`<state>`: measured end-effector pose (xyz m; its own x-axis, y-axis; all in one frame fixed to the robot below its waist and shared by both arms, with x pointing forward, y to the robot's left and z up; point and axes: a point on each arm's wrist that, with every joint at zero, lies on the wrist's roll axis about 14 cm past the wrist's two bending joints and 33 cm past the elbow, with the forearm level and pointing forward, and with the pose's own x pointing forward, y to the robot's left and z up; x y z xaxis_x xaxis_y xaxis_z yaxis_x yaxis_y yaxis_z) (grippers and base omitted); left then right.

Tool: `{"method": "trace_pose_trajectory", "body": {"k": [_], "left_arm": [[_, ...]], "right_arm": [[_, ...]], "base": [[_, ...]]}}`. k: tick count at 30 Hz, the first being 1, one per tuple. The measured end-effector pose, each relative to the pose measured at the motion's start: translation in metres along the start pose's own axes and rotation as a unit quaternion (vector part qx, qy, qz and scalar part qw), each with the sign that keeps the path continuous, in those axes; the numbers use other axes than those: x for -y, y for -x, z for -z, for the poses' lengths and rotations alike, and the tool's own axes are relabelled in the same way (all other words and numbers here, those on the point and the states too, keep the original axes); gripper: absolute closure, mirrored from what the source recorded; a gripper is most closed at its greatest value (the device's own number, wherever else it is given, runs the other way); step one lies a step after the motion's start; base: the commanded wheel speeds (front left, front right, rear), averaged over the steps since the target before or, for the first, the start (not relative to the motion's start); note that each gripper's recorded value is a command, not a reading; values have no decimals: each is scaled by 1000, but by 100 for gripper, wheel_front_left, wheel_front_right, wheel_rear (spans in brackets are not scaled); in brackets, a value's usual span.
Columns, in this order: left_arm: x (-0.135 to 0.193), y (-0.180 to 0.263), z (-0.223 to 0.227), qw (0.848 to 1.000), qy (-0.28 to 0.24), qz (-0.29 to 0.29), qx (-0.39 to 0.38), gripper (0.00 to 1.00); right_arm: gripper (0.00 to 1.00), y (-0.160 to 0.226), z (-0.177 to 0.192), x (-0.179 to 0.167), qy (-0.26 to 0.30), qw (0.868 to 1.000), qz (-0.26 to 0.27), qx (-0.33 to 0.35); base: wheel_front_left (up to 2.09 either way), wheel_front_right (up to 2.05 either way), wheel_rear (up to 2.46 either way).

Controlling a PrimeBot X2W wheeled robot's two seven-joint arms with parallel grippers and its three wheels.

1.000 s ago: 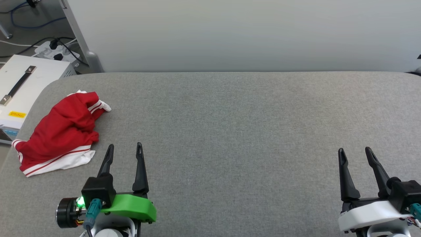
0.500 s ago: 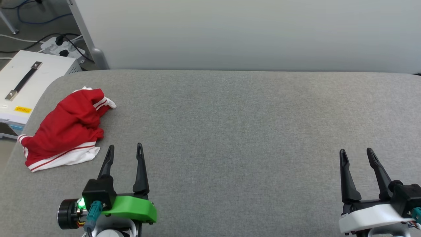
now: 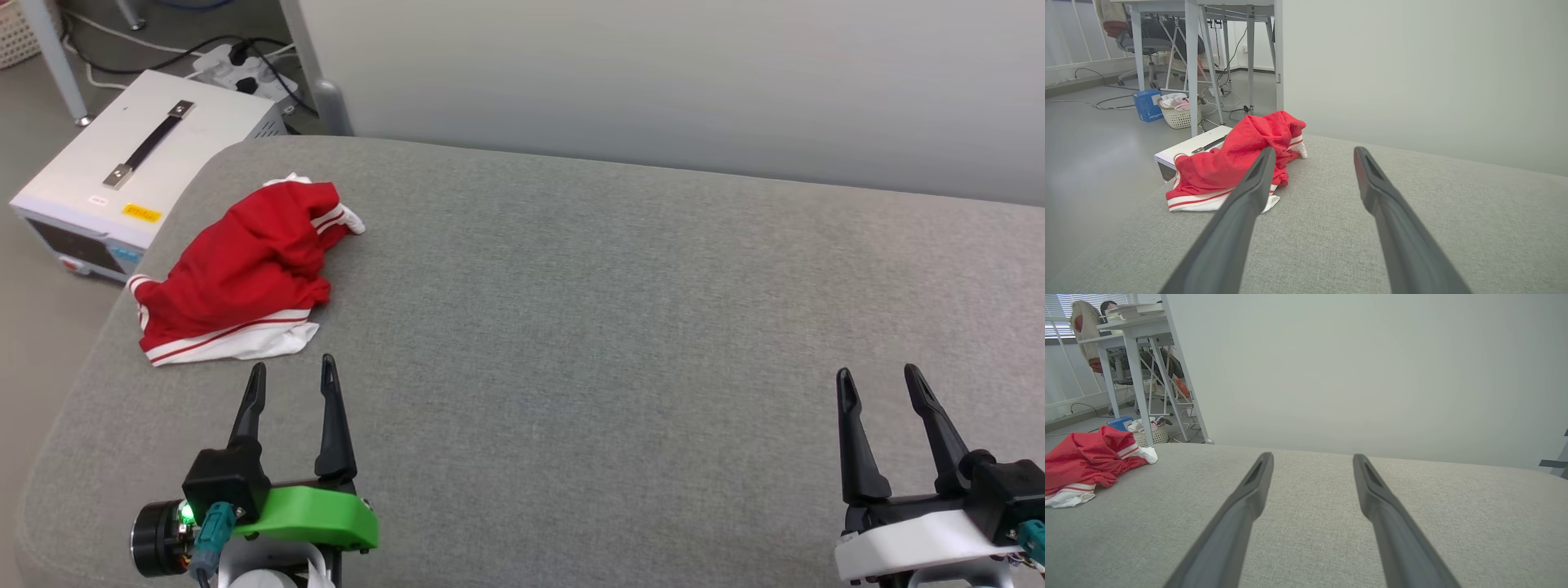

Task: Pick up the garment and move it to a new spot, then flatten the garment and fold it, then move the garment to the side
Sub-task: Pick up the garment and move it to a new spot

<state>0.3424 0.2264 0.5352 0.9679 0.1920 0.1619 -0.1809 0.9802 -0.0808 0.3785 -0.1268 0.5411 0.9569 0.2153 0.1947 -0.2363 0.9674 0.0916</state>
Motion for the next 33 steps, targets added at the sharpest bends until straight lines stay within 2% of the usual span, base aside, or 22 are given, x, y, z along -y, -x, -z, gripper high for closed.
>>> {"method": "trace_pose_trajectory", "body": {"k": [17,33], "left_arm": [[-79,39,-7,992,-6,-124,-2,0],[-118,68,-9,981,-7,-193,-8,0]], "right_arm": [[0,-34,18,-73,-17,993,-114,-11],[0,-49,28,-113,-34,984,-171,-18]], "base": [[0,0,0],[0,0,0]]}}
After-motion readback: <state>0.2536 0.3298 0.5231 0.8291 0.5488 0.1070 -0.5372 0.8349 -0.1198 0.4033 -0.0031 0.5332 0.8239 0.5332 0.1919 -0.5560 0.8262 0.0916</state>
